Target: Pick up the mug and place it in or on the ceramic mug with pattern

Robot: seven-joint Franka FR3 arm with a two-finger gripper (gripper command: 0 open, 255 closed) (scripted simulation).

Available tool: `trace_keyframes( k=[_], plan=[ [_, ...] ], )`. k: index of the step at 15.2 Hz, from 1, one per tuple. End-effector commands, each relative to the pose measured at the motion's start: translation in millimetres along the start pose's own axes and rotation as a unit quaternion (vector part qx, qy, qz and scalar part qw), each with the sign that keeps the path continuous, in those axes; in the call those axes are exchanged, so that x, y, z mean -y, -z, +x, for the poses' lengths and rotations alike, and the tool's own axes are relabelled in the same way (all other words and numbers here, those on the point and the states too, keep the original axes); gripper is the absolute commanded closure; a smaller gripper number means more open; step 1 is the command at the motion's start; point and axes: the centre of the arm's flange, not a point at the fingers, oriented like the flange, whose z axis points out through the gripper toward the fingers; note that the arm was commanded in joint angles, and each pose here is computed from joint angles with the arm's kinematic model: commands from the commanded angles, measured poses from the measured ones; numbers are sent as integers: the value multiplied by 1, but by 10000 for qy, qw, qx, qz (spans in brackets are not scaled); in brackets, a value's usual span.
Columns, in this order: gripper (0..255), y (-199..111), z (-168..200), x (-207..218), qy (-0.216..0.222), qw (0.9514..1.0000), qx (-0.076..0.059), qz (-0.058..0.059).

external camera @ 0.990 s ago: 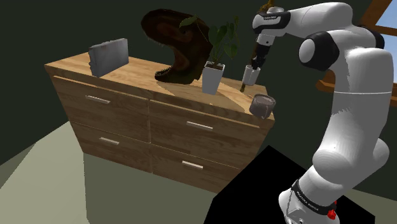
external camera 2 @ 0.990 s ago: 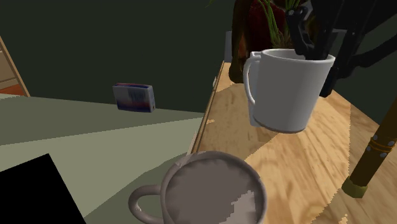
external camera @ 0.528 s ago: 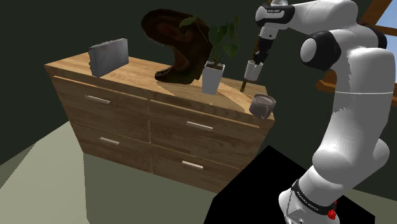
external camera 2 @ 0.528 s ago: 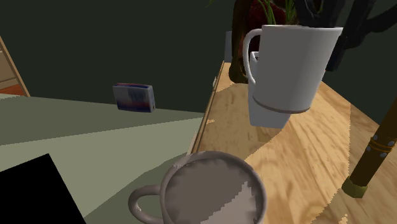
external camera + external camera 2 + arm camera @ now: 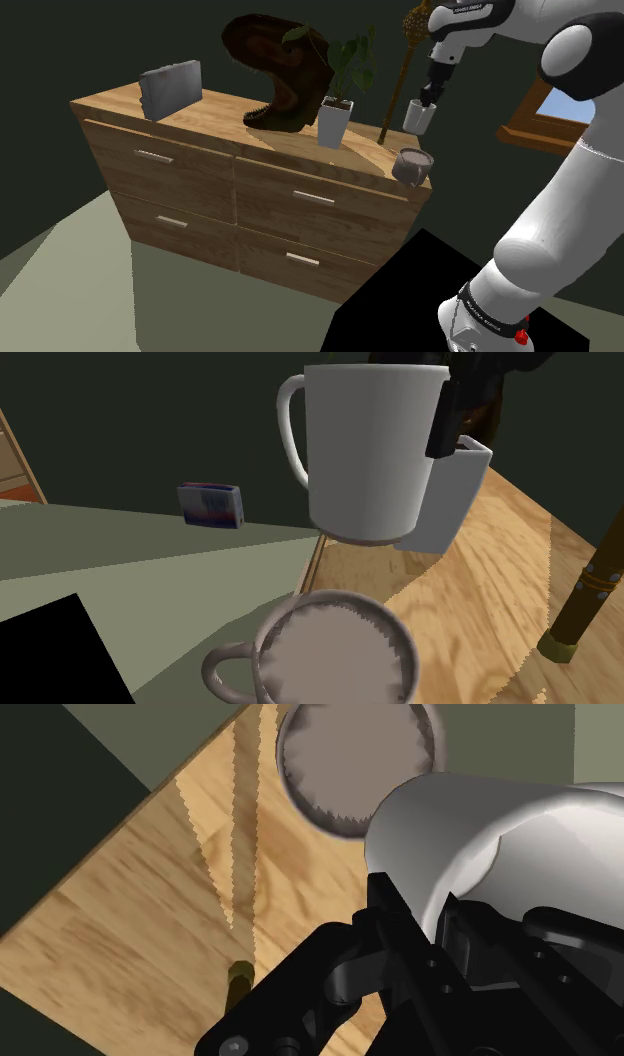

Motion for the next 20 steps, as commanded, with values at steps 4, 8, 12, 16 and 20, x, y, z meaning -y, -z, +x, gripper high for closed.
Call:
trace_keyframes(
  k=[4,8,12,16,20],
  plan=[
    [255,5,-65,13,6,10000,0,1],
    [255,-10,-71,13,6,10000,0,1],
    [255,-32,-70,12,6,10000,0,1],
    [255,-53,-70,11,6,10000,0,1],
    [255,-74,-69,10,6,10000,0,1]
  ],
)
